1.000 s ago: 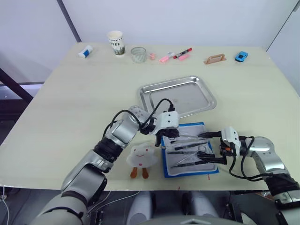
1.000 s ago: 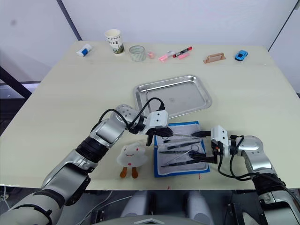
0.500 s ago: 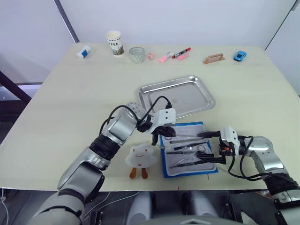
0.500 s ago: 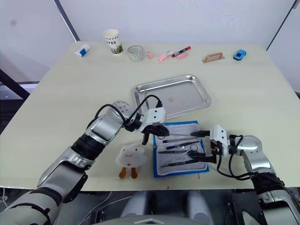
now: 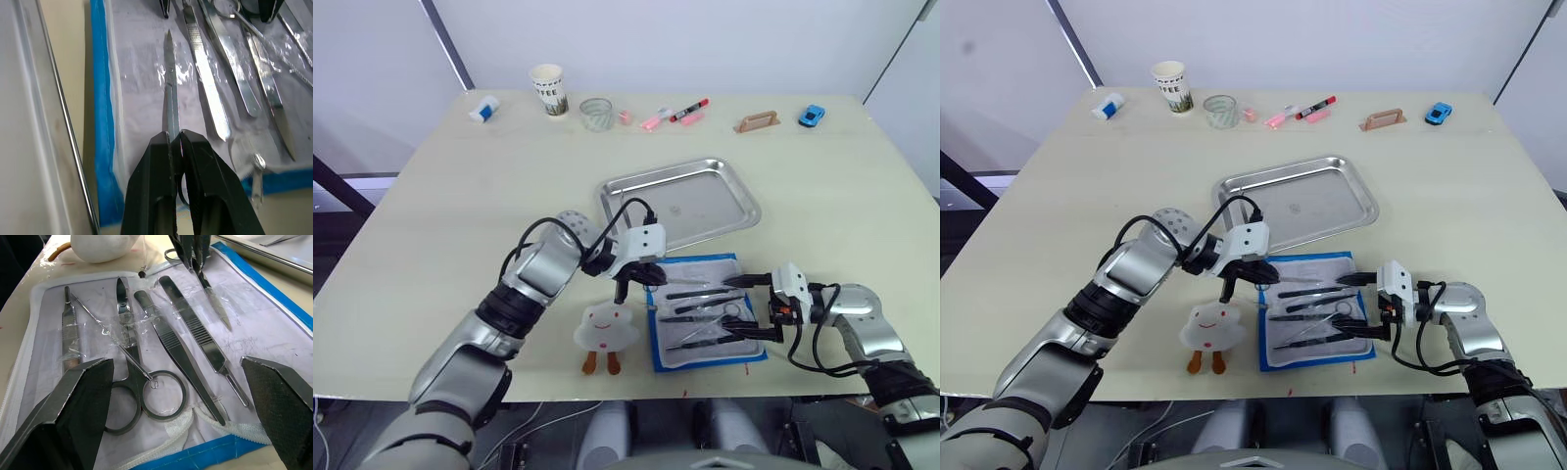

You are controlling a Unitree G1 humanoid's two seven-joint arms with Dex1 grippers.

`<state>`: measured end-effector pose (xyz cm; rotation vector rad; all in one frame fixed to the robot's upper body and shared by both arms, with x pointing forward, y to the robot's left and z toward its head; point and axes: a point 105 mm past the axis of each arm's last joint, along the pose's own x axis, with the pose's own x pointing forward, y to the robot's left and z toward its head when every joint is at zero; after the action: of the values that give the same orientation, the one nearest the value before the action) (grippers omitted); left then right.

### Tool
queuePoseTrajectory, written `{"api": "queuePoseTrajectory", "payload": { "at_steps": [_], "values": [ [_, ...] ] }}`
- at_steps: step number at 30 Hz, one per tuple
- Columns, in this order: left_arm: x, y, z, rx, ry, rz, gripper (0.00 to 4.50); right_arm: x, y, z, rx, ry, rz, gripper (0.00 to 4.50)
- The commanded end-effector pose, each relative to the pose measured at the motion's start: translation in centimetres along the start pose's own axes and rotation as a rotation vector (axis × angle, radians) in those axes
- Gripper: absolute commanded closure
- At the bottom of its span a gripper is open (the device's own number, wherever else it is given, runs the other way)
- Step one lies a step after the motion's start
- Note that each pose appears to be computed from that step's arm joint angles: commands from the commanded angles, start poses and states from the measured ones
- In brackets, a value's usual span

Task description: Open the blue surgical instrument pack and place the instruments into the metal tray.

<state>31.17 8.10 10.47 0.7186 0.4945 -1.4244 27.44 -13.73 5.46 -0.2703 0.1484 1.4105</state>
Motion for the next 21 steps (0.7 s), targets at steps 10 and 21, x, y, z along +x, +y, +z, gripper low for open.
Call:
{"api": "queuePoseTrajectory", "payload": {
  "at_steps": [10,21],
  "values": [
    [-3.8,-0.6,-1.5,-0.059,-0.008,0.097,4.28,0.2,0.9,-2.1,0.072,0.063,0.036,0.0],
    [-6.1,-1.0,-1.2,-0.088,-0.05,0.161,4.28,0.0,0.8,-2.1,0.072,0.068,0.049,0.0]
  ]
}}
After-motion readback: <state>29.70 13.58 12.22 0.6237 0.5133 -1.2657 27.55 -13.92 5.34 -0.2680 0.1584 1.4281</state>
